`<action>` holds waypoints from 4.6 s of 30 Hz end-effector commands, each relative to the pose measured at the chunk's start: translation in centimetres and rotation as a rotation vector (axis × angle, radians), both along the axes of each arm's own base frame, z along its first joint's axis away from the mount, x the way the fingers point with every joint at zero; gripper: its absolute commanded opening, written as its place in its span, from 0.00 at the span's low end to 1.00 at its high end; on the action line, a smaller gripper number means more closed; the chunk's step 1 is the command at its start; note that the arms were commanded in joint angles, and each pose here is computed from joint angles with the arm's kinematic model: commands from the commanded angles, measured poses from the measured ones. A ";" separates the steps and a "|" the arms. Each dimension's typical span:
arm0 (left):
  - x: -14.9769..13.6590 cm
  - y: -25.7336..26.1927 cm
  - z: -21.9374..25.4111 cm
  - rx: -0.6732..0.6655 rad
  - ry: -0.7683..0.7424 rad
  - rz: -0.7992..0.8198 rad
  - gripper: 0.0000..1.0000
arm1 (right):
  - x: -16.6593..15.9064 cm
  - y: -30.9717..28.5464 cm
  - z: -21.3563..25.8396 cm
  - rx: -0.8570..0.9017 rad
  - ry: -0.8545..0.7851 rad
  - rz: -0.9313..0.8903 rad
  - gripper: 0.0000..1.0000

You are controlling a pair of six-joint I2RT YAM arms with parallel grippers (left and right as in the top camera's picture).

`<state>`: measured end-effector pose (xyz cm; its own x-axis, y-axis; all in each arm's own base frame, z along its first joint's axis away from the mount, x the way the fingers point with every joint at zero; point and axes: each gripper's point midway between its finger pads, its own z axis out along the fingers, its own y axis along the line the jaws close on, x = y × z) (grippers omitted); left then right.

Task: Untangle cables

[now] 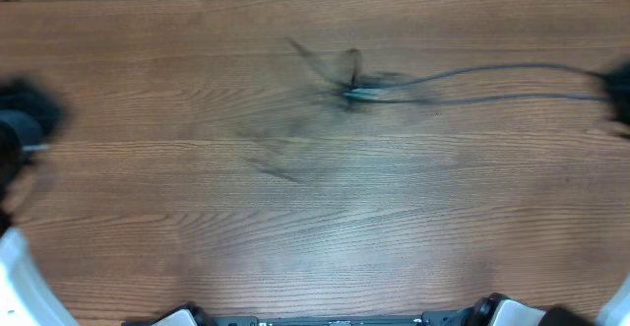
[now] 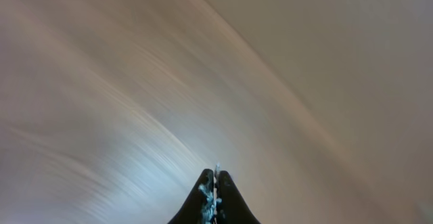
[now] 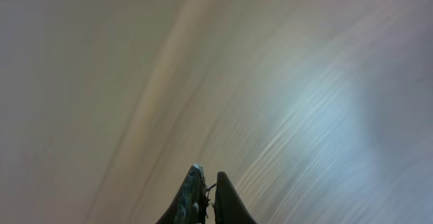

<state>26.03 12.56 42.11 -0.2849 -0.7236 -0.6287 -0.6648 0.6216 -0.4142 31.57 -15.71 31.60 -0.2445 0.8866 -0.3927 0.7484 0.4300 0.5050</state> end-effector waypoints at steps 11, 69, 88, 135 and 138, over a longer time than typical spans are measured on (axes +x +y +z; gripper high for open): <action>5.3 -9.5 1.3 0.045 -0.087 -0.524 0.04 | 3.4 7.5 -1.7 -0.096 0.074 0.266 0.11; 6.2 -19.1 -1.1 0.256 0.029 -0.884 1.00 | -9.6 39.5 -21.9 -0.727 0.701 1.504 0.88; 5.1 -18.9 -2.3 0.264 0.096 -0.914 1.00 | -10.5 47.3 -24.0 -0.780 0.374 2.012 0.59; 4.5 -18.7 -2.9 0.271 0.135 -0.931 1.00 | -9.6 46.5 -27.1 -0.769 0.346 1.973 0.04; 4.4 -18.6 -3.0 0.276 0.139 -0.932 1.00 | -9.6 46.5 -27.1 -0.769 0.347 1.973 0.11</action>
<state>30.30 -6.30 39.26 -0.7530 -0.0282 -0.6574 0.1004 0.9825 -0.1571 21.72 31.00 4.22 -0.5297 -0.8254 -0.1952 -0.8229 0.5559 -0.1173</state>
